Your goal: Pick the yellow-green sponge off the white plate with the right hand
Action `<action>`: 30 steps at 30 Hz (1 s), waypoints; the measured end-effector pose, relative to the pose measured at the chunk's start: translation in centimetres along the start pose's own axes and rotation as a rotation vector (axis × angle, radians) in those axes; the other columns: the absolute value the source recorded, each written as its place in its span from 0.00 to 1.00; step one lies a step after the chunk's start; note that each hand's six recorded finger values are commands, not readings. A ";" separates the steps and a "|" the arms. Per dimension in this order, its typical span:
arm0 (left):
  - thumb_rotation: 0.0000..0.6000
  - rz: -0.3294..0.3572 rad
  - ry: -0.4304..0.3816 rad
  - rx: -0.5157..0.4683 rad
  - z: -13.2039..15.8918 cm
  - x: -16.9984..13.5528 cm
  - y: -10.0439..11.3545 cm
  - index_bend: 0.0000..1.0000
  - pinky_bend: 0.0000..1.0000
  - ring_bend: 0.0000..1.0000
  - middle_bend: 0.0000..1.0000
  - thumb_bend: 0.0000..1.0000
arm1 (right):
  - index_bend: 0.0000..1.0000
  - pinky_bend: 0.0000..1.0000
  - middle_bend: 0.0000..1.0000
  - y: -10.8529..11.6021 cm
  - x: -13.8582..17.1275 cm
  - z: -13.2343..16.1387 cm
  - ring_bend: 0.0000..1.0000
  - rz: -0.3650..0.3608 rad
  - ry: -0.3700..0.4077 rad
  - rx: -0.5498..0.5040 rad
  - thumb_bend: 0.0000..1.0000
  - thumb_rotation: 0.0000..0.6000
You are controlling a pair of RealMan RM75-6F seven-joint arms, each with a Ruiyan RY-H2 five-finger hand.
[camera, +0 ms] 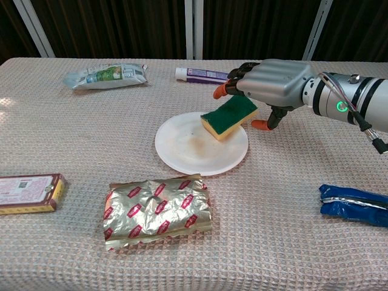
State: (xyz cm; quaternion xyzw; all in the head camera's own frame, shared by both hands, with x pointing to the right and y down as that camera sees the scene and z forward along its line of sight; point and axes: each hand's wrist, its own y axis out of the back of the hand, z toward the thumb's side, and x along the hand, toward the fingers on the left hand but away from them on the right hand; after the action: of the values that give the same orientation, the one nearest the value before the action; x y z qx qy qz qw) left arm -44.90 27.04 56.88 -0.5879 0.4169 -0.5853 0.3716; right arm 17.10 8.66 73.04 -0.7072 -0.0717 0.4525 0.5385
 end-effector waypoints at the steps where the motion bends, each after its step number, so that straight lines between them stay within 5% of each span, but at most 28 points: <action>1: 1.00 0.000 0.001 0.000 0.0 0.0 0.0 0.13 0.11 0.04 0.04 0.02 | 0.14 0.00 0.13 0.0 -0.1 0.0 0.00 0.002 -0.001 0.005 0.30 1.00; 30: 1.00 -0.010 0.035 -0.002 -1.1 -0.5 -0.2 0.13 0.11 0.04 0.04 0.02 | 0.40 0.00 0.28 -0.4 -3.8 1.2 0.05 -0.015 0.009 0.099 0.35 1.00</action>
State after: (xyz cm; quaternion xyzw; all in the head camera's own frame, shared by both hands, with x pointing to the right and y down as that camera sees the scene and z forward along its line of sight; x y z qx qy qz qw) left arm -45.94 27.69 56.92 -0.5798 0.4211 -0.5969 0.3608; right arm 14.16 7.44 75.50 -0.6812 -0.0523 0.4482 0.5765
